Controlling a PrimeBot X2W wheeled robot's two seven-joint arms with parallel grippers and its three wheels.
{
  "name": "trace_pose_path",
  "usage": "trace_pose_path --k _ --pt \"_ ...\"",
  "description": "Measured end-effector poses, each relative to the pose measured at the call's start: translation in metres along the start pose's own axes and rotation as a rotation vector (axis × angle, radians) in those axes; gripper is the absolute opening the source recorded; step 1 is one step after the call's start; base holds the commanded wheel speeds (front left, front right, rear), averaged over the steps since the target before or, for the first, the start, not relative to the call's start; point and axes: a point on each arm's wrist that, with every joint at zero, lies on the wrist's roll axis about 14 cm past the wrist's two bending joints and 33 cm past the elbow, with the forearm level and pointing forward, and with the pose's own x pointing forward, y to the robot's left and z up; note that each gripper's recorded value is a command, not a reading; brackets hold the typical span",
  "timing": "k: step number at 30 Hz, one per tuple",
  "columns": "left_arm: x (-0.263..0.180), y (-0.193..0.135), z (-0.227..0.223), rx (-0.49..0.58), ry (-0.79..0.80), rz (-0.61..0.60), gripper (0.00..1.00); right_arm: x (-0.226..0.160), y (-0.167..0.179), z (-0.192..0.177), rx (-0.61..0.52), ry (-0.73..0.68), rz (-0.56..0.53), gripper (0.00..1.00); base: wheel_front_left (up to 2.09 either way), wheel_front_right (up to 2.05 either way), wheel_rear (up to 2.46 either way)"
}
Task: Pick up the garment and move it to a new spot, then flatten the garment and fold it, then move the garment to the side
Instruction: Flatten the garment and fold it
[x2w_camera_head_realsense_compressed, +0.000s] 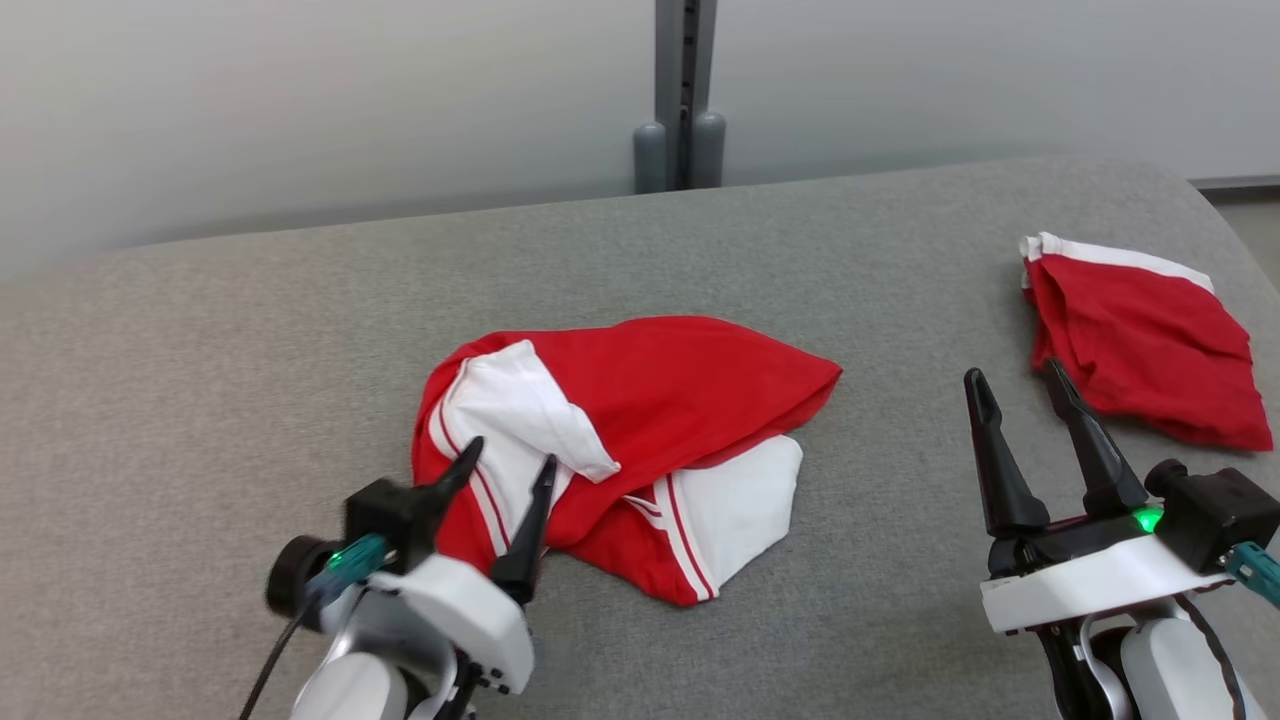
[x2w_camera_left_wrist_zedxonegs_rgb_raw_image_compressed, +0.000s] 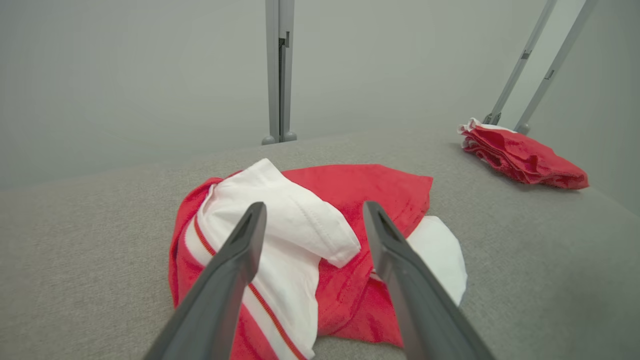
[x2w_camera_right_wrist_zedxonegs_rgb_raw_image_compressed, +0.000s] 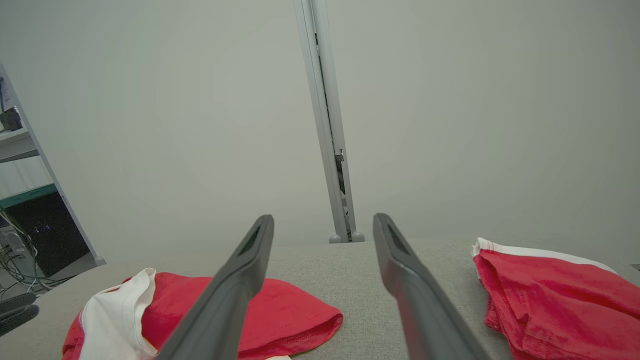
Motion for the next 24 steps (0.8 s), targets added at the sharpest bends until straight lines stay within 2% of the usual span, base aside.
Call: trace_pose_path --k 6,14,20,21,24 --pt "0.031 -0.025 -0.03 -0.016 0.183 -0.083 1.0 0.0 -0.012 0.001 0.004 -0.005 -0.039 1.0 0.0 0.0 0.0" --pt "0.058 -0.026 -0.076 -0.09 0.396 -0.031 1.0 -0.005 -0.032 0.0 0.001 0.0 -0.108 1.0 0.0 0.0 0.0" --pt "0.073 -0.023 -0.087 -0.128 0.432 -0.001 1.0 -0.009 -0.043 -0.003 0.0 0.009 -0.147 1.0 0.0 0.0 0.0" --pt "0.075 -0.021 -0.086 -0.135 0.43 0.006 0.89 -0.009 -0.043 -0.003 0.0 0.01 -0.149 1.0 0.0 0.0 0.0" --pt "0.077 -0.013 -0.087 -0.16 0.44 0.035 0.49 -0.008 -0.042 -0.004 0.003 0.011 -0.145 1.0 0.0 0.0 0.0"
